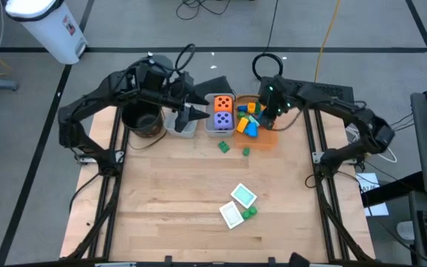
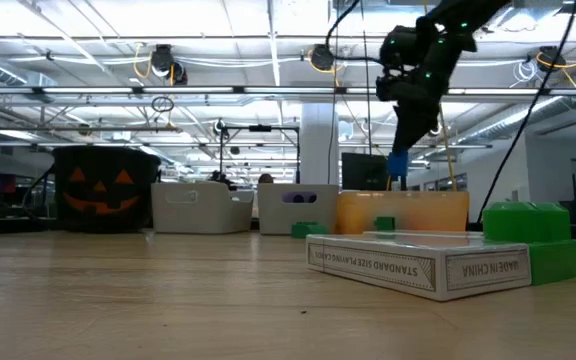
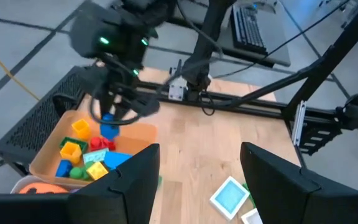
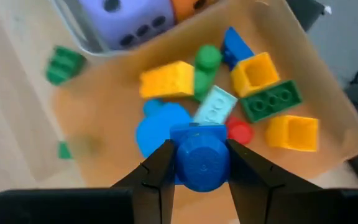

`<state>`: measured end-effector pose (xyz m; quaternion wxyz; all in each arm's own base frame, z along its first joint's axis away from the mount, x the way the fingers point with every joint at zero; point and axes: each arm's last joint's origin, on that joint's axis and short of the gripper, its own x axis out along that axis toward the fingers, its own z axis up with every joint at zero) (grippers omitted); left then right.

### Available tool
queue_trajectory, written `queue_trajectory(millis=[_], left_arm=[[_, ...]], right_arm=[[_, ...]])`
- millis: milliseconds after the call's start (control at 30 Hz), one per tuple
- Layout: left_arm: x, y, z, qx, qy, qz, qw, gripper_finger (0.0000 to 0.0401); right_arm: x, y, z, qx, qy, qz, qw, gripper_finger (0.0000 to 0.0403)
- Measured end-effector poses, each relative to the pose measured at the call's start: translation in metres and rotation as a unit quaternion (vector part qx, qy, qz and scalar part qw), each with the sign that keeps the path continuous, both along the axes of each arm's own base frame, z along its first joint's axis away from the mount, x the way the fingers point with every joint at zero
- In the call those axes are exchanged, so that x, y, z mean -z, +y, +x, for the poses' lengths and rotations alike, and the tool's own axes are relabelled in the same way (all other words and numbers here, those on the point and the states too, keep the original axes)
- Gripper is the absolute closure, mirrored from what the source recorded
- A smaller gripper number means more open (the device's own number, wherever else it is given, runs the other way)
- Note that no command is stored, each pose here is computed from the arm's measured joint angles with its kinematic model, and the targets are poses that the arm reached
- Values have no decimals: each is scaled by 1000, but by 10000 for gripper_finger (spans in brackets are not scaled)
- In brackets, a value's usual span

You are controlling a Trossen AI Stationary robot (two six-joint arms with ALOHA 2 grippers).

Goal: Pick & Place Toys
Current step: Put the blue game piece into the orange bin

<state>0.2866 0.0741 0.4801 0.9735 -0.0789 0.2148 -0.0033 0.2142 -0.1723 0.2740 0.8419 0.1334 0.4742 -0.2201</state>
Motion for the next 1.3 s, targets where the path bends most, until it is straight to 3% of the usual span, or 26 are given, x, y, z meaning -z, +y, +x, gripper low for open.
queue_trajectory(millis=[233, 967, 1300], left_arm=[[3, 1, 3, 0, 7, -5, 1000, 169], [3, 1, 3, -3, 7, 1, 1000, 169], [3, 2, 3, -9, 7, 8, 1000, 169]], right_arm=[[6, -32, 4, -4, 97, 4, 995, 299], [48, -60, 14, -19, 152, 16, 988, 299], [50, -64, 13, -20, 179, -11, 984, 299]])
